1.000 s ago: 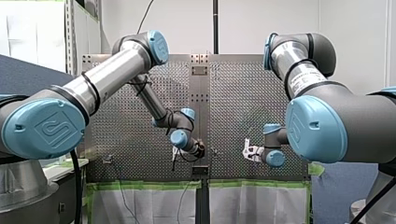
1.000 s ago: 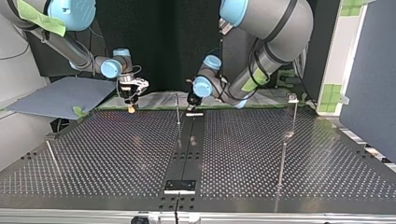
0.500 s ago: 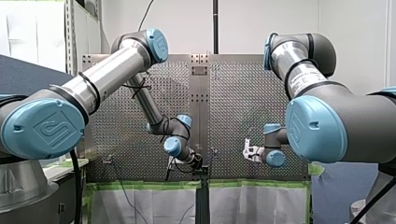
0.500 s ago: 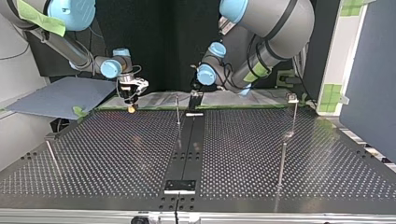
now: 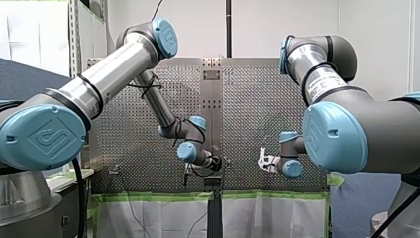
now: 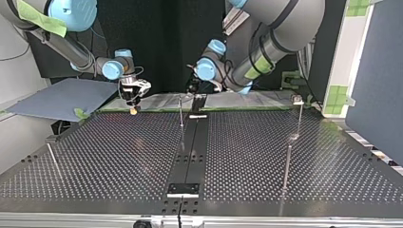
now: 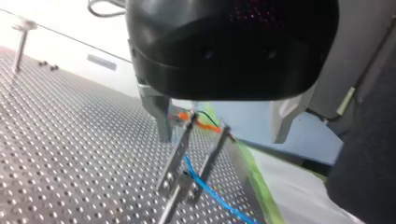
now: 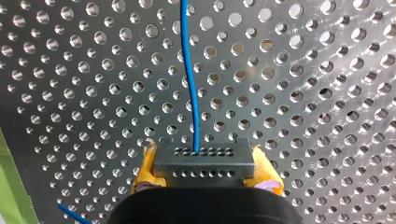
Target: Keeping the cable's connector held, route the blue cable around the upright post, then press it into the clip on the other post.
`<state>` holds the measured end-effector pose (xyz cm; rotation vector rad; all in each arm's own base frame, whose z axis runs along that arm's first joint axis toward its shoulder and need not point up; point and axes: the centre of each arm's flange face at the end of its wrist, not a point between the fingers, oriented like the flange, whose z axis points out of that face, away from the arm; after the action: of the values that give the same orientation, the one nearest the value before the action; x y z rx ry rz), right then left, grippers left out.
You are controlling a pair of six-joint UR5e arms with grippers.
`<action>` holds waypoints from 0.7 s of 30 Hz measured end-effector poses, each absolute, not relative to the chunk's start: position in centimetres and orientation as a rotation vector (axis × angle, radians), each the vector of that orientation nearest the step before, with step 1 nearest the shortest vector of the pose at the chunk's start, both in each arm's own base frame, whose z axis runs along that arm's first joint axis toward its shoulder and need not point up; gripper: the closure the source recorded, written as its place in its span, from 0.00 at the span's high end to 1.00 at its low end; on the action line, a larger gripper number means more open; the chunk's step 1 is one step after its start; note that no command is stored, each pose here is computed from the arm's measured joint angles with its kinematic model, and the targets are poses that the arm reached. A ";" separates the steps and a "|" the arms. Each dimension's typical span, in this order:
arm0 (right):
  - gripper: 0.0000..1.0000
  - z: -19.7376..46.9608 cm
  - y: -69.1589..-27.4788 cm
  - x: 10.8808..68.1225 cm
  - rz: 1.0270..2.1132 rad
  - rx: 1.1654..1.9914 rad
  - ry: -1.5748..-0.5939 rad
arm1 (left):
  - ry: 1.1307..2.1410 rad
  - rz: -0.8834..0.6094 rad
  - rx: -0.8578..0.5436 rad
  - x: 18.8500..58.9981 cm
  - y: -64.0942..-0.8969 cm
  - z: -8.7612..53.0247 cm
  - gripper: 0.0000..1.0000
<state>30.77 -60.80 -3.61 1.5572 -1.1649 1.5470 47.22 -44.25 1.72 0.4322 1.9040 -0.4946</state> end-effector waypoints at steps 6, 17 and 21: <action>0.00 -3.6 -60.8 30.8 1.547 1.557 -1.165 | 1.914 -0.536 0.406 46.3 -45.2 1.7 1.00; 0.00 -3.6 -60.8 30.8 1.547 1.557 -1.166 | 1.907 -0.562 0.381 45.9 -45.9 1.9 1.00; 0.00 -3.6 -60.8 30.7 1.549 1.555 -1.168 | 1.906 -0.569 0.374 45.9 -45.9 1.9 1.00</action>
<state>30.74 -60.83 -3.60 1.5548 -1.1675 1.5493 45.89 -45.95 1.87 0.3740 1.9057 -0.5690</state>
